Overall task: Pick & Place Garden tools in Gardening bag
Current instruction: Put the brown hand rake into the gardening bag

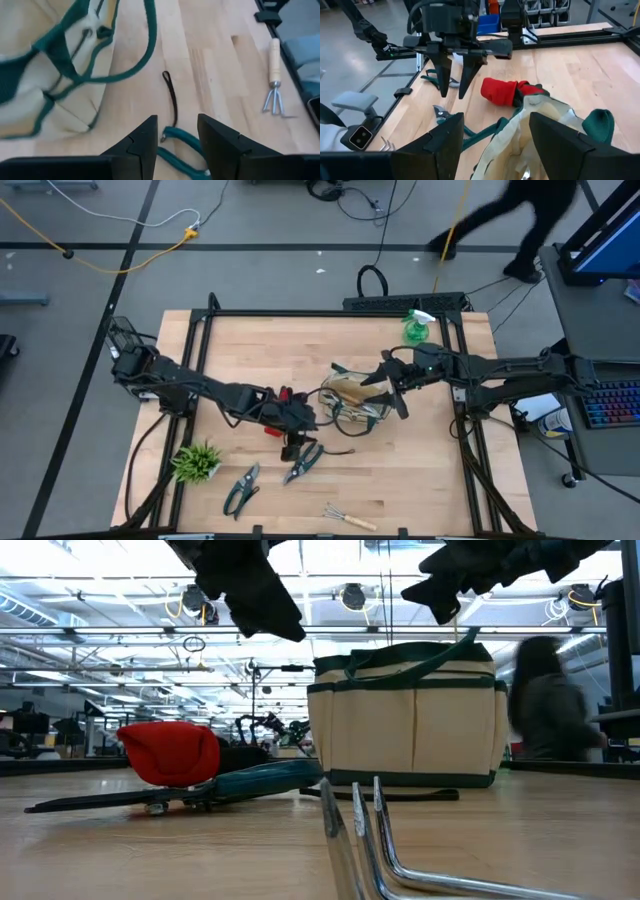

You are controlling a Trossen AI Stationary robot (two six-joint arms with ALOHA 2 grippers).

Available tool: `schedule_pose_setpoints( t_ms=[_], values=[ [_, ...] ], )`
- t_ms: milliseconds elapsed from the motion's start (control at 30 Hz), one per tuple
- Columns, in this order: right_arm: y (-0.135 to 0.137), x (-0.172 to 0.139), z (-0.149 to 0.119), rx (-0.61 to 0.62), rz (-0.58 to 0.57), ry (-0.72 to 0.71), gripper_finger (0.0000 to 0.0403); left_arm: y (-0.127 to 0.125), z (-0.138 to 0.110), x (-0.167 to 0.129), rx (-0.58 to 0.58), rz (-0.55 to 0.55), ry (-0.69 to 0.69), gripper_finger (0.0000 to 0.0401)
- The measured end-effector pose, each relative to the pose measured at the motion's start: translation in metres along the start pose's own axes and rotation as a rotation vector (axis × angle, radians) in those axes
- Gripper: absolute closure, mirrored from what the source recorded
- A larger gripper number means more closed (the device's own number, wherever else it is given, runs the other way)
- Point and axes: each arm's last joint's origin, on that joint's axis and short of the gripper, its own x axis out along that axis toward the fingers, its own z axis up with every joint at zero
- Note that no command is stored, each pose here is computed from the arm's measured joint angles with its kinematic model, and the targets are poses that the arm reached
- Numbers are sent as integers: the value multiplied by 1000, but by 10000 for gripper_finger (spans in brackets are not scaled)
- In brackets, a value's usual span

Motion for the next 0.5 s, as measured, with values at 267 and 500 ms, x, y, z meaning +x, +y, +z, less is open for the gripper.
schedule_pose_setpoints(
  t_ms=[267,500],
  values=[
    [0,0,0,-22,0,2,188,-2,-2,2,-156,13,13,256],
    [9,2,-3,-193,40,20,189,-8,-7,7,-143,42,38,256]
  ],
)
